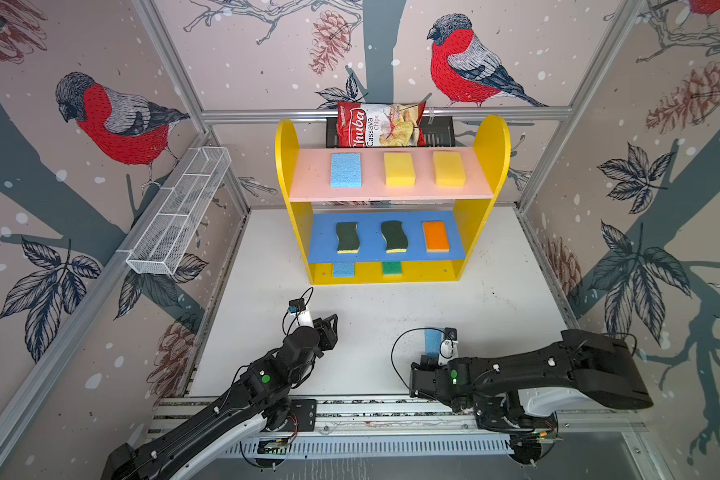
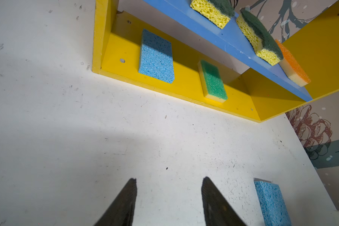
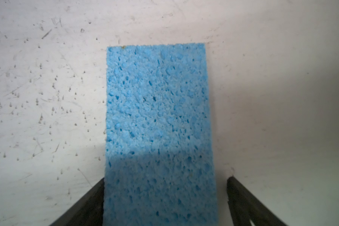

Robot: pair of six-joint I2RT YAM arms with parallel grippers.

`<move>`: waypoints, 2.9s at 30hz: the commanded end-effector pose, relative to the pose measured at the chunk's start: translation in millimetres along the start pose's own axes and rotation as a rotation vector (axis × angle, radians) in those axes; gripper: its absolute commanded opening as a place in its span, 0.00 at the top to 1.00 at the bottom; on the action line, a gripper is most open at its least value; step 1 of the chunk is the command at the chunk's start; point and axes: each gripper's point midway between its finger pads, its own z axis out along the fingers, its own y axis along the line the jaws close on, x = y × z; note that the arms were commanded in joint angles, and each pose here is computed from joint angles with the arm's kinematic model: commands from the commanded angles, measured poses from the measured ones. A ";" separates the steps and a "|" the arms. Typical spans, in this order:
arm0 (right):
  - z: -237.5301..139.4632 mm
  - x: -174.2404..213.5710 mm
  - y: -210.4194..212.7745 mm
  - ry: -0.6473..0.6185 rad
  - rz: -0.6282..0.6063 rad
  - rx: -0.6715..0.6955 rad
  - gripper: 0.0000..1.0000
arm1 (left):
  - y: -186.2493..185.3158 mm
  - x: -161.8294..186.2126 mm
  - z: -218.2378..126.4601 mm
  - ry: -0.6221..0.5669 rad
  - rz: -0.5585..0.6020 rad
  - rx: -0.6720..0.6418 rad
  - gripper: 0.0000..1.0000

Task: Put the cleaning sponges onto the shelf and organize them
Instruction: 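Close the right gripper on the light-blue sponge's end, then lift the light-blue sponge upright with the right gripper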

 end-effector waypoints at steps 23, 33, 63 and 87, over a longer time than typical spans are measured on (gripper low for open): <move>11.7 18.0 -12.0 0.114 -0.025 0.032 0.14 | 1.0 13.6 5.5 0.025 -0.056 0.032 0.46; 13.5 28.4 -10.5 0.157 -0.084 0.046 0.24 | -5.2 13.5 4.2 0.034 -0.071 0.062 0.46; 0.8 -2.8 -13.3 0.018 -0.065 -0.082 0.39 | 0.7 9.3 0.5 0.011 -0.100 0.042 0.47; -19.2 -103.9 -10.5 -0.293 0.008 -0.126 0.33 | 4.5 -0.4 -2.3 -0.046 -0.076 0.030 0.47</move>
